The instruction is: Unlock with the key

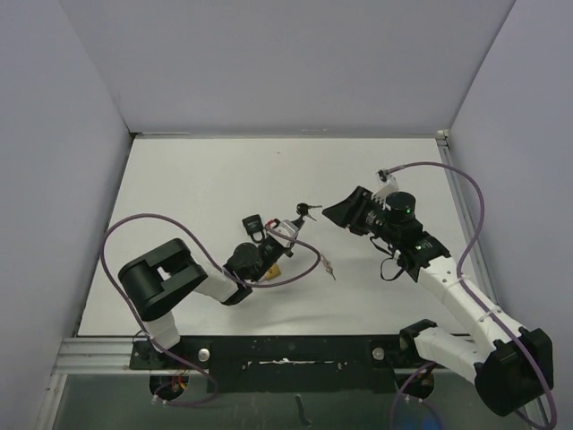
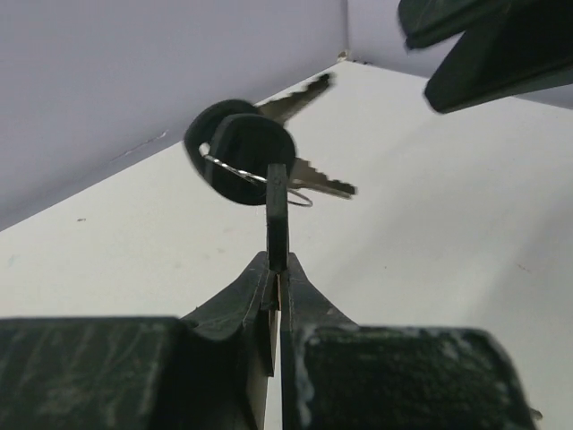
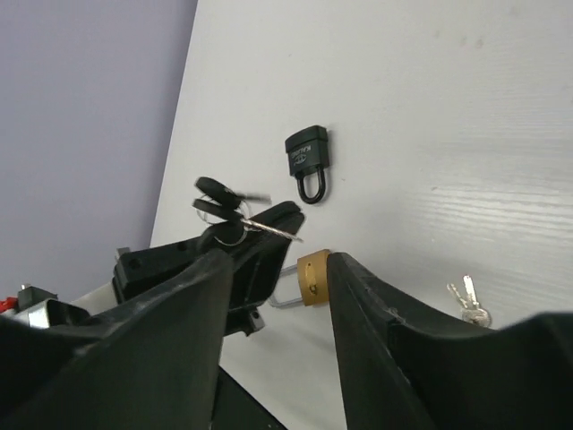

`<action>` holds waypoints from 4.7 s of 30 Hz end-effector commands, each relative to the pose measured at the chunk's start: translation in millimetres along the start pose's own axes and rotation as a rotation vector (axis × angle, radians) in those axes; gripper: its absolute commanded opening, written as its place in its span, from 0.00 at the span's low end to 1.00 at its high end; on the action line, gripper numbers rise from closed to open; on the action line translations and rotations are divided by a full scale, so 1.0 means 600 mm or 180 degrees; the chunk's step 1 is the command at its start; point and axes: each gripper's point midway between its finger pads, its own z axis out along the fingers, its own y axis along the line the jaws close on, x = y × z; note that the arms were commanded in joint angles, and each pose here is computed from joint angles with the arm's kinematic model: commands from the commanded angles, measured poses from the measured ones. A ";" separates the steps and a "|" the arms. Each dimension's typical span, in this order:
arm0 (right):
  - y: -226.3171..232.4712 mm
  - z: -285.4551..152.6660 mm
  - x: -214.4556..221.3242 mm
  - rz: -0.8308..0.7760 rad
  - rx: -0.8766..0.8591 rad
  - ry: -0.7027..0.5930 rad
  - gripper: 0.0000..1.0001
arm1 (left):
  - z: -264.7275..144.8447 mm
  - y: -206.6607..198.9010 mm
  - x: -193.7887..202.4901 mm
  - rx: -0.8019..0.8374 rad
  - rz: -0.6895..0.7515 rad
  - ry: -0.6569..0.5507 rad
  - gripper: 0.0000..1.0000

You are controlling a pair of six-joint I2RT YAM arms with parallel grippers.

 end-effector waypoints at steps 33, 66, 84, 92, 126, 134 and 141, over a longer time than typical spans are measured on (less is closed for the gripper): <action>0.021 -0.086 -0.066 -0.1616 -0.0595 -0.0482 0.63 | -0.037 -0.086 -0.094 0.3029 -0.1959 0.1965 0.00; 0.003 -0.032 -0.064 -0.2072 -0.0930 -0.0373 0.60 | 0.039 -0.070 -0.014 0.2148 -0.1249 0.1971 0.00; -0.004 0.015 -0.031 -0.2311 -0.1353 -0.0069 0.49 | 0.041 -0.087 -0.006 0.2202 -0.1205 0.1882 0.00; -0.002 0.030 -0.019 -0.2335 -0.1385 0.0009 0.45 | 0.043 -0.094 -0.008 0.2244 -0.1206 0.1873 0.00; -0.013 0.037 0.002 -0.2342 -0.1465 0.0190 0.28 | 0.032 -0.099 -0.023 0.2397 -0.1070 0.1870 0.00; -0.016 0.041 0.011 -0.2332 -0.1504 0.0270 0.18 | 0.031 -0.095 -0.031 0.2418 -0.1046 0.1840 0.00; -0.019 0.044 0.011 -0.2333 -0.1478 0.0276 0.05 | 0.038 -0.081 -0.028 0.2264 -0.0993 0.1867 0.16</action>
